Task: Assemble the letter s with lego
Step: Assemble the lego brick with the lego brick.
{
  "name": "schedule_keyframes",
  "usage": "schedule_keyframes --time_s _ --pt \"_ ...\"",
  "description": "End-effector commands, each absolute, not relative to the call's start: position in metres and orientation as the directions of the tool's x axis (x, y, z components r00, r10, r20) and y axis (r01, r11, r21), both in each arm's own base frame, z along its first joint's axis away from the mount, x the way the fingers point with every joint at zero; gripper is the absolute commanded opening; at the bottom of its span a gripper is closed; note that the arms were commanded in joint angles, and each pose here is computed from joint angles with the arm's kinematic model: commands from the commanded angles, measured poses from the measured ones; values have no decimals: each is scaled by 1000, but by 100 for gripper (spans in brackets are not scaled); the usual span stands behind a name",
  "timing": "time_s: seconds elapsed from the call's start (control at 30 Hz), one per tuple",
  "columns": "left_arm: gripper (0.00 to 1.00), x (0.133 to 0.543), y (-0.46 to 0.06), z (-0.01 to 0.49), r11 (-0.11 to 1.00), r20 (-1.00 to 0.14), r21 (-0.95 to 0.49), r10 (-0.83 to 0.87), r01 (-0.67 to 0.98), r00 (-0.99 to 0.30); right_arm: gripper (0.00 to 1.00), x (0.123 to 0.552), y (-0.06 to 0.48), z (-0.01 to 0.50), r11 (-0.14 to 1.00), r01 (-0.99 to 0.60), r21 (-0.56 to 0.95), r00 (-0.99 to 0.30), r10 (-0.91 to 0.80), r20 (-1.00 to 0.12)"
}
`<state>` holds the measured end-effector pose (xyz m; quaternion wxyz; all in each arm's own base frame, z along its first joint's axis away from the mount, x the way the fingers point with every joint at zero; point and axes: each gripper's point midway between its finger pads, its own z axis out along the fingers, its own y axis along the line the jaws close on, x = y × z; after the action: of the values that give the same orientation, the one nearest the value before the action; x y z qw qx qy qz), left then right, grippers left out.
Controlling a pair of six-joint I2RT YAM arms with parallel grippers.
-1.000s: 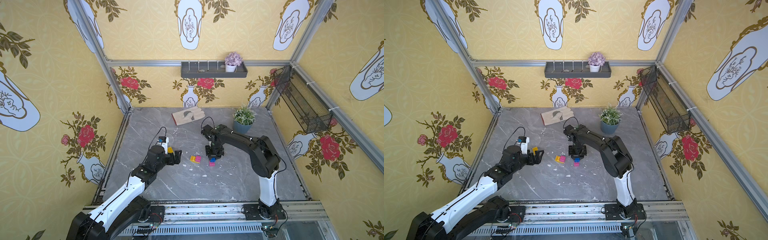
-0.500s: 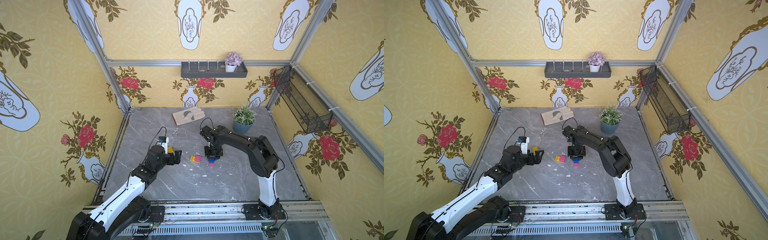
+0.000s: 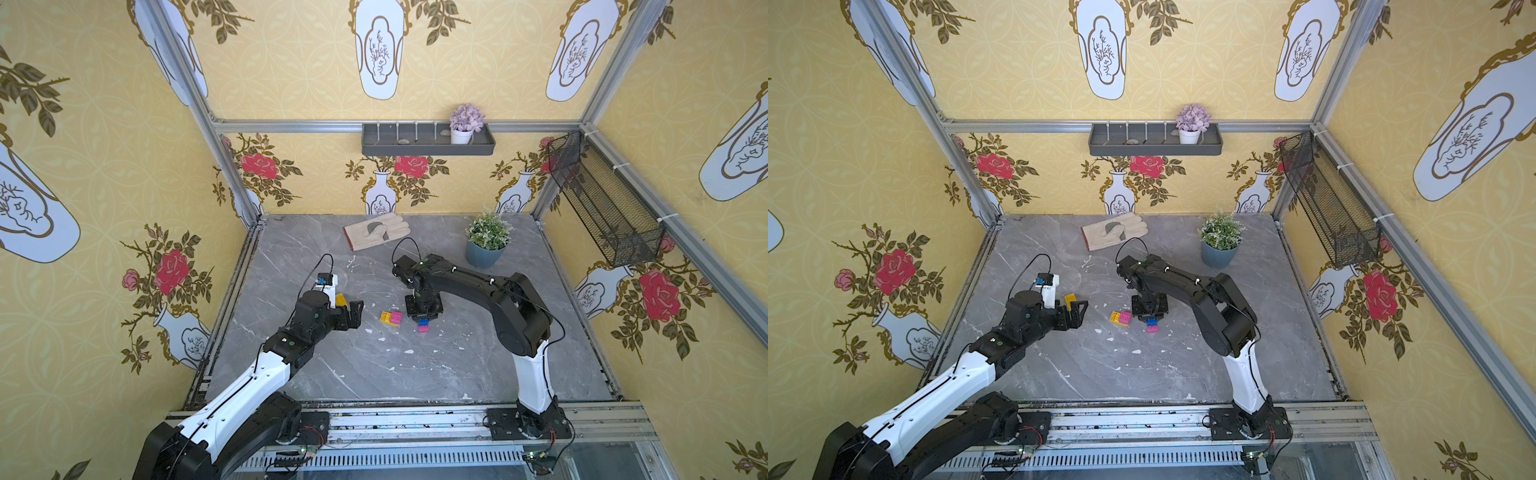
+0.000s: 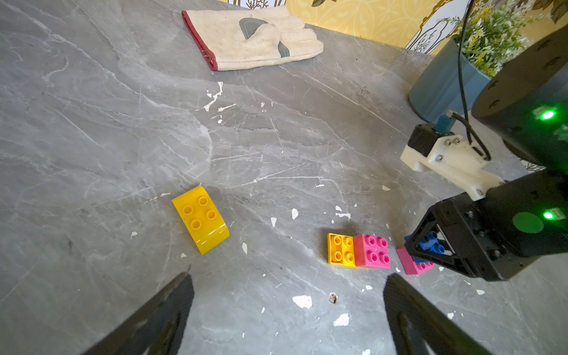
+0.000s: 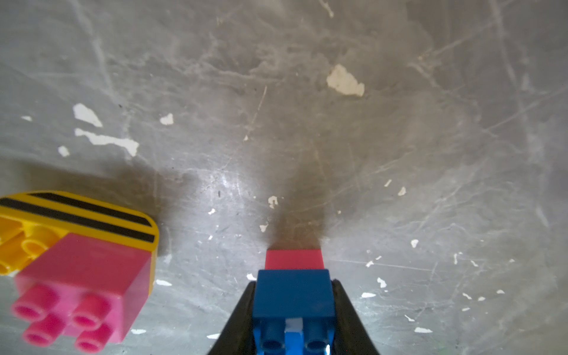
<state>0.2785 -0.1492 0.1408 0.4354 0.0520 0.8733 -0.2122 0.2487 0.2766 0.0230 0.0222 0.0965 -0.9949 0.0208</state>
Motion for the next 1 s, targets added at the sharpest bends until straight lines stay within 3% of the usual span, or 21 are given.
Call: schedule_keyframes --time_s 0.0,0.17,0.5,0.83,0.97 --pt "99 279 -148 139 907 -786 -317 -89 276 -612 9 243 262 6 978 -179 -108 -983 -174 60" --pt "99 279 -149 136 908 -781 -317 -86 275 -618 9 243 276 7 965 -252 -74 -967 -254 -28" --pt "99 279 -149 134 908 -777 -318 -85 272 -624 9 229 287 -4 960 -278 30 -960 -277 -49" --pt "99 279 -150 131 909 -770 -315 -75 275 -633 9 219 287 -11 970 -207 132 -978 -205 -26" --pt "99 280 -150 130 910 -770 -311 -71 275 -634 8 220 284 -12 973 -203 112 -979 -201 -28"
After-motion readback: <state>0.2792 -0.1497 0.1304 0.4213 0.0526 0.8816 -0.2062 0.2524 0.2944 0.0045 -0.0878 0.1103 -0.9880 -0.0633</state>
